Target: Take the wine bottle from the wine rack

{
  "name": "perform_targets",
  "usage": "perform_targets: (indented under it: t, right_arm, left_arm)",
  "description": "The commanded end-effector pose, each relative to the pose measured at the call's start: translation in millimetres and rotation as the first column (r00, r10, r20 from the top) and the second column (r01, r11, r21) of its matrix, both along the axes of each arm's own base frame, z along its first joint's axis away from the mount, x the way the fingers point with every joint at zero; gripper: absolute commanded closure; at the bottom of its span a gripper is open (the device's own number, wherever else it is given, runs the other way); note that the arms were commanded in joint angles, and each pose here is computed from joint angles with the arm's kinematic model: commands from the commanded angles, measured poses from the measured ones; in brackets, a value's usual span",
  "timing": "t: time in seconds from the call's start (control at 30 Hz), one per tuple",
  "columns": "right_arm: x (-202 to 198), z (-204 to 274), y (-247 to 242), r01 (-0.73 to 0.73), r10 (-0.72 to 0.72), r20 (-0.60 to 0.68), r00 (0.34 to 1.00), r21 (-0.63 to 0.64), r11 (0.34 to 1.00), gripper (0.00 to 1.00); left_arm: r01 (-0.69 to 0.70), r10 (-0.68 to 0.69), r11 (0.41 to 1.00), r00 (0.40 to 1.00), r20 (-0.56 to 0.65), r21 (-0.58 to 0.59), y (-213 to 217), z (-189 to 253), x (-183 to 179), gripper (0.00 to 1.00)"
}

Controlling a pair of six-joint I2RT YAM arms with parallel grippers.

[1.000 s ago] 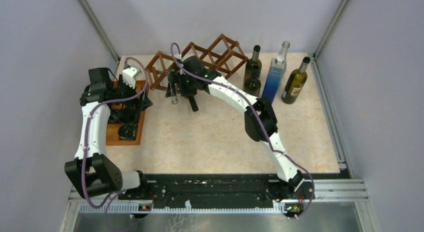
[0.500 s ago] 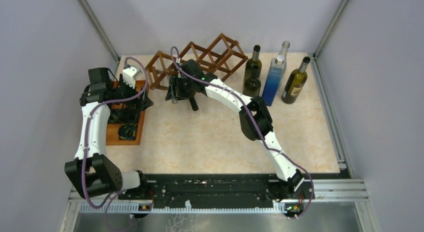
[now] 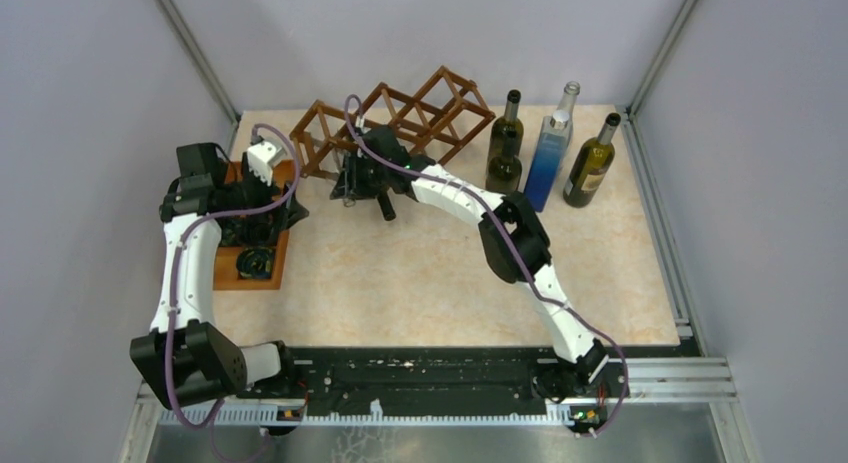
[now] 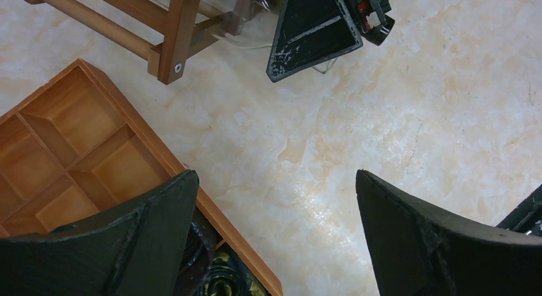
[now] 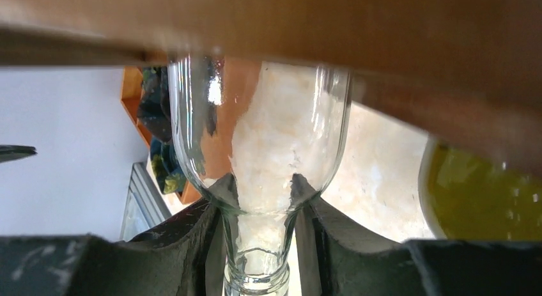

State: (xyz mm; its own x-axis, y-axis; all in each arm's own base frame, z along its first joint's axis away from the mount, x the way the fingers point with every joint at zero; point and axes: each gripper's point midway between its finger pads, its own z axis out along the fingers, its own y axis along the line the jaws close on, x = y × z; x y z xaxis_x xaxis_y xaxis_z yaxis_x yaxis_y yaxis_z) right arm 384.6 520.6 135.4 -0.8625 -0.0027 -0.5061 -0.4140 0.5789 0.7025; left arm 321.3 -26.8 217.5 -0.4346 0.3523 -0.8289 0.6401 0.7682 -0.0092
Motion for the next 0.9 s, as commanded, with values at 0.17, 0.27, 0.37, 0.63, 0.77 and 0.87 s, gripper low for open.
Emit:
perform_targets:
  t: [0.17,0.27,0.37,0.63,0.77,0.87]
  right_arm:
    - [-33.3,79.2,-14.9,0.015,-0.029,0.111,0.993,0.122,0.992,1.00]
    - [-55.5,77.1,-25.5,0.005,-0.015,0.099,0.995,0.100,0.995,1.00]
    - [-79.1,78.5,-36.6,-0.012,0.002,0.100,0.995,0.097,0.995,1.00]
    - [-132.3,90.5,-74.3,-0.068,0.057,0.103,0.993,0.106,0.992,1.00]
    - [-157.5,94.2,-86.7,-0.118,0.109,0.095,0.990,0.096,0.988,1.00]
    - [-171.9,97.2,-94.7,-0.139,0.130,0.088,0.988,0.098,0.985,1.00]
  left_arm:
    - [0.165,-0.171,0.985,0.975,0.142,0.055,-15.1,6.3,-19.8,0.01]
    - [0.222,-0.241,0.969,0.949,0.202,0.113,-17.8,6.7,-24.5,0.01]
    - [0.298,-0.341,0.936,0.902,0.264,0.188,-22.7,8.0,-31.1,0.01]
    - [0.446,-0.658,0.732,0.658,0.366,0.515,-32.8,-1.9,-54.2,0.01]
    - [0.444,-0.738,0.649,0.565,0.369,0.618,-38.7,-2.6,-54.4,0.01]
    - [0.435,-0.786,0.594,0.492,0.374,0.677,-51.2,-3.2,-52.8,0.01]
